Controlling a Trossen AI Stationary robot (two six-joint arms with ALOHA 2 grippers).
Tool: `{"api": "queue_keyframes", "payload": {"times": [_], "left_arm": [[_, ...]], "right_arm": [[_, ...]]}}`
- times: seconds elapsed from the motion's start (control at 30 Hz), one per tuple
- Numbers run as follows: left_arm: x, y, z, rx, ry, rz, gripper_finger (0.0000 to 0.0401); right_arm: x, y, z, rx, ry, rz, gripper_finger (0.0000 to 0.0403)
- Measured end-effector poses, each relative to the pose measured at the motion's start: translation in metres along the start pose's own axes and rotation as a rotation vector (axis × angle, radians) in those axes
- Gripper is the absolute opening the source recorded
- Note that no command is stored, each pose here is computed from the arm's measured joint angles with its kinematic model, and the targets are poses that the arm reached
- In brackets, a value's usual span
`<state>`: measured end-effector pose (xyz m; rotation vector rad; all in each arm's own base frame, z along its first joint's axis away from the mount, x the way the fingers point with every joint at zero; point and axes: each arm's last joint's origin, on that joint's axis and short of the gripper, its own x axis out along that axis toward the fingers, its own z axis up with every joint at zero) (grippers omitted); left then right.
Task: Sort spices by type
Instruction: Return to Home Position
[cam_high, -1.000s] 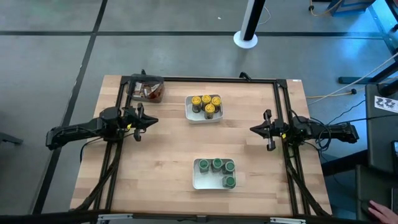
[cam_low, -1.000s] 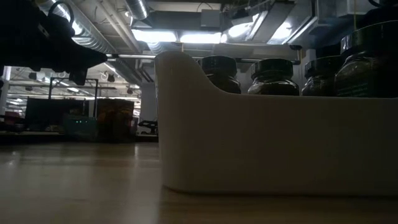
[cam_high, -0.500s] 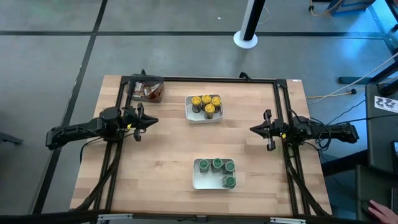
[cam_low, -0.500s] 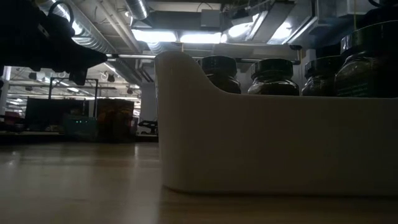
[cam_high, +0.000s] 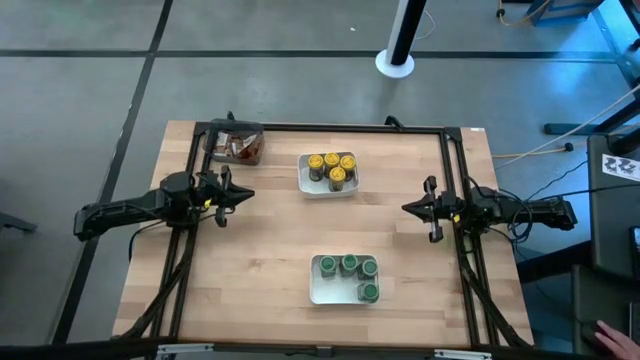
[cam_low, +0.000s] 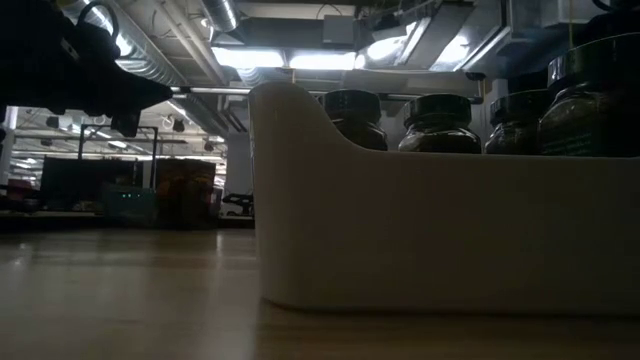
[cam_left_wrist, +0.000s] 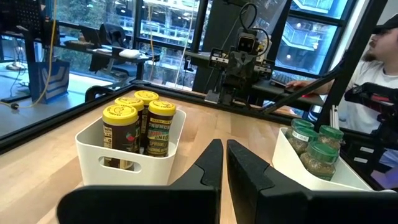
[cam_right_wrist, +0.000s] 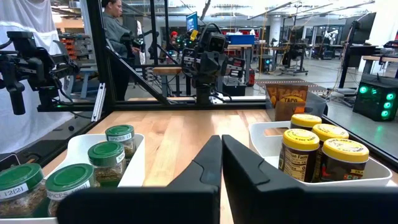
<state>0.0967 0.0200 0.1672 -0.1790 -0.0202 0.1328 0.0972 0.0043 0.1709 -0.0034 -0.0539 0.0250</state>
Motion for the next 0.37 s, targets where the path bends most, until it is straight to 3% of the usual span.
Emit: {"api": "queue_keyframes", "payload": {"times": [0.37], "left_arm": [[0.0000, 0.0000, 0.0000, -0.004, 0.000, 0.000, 0.0008]], "right_arm": [[0.0000, 0.0000, -0.0001, 0.000, 0.001, 0.000, 0.0014]]}}
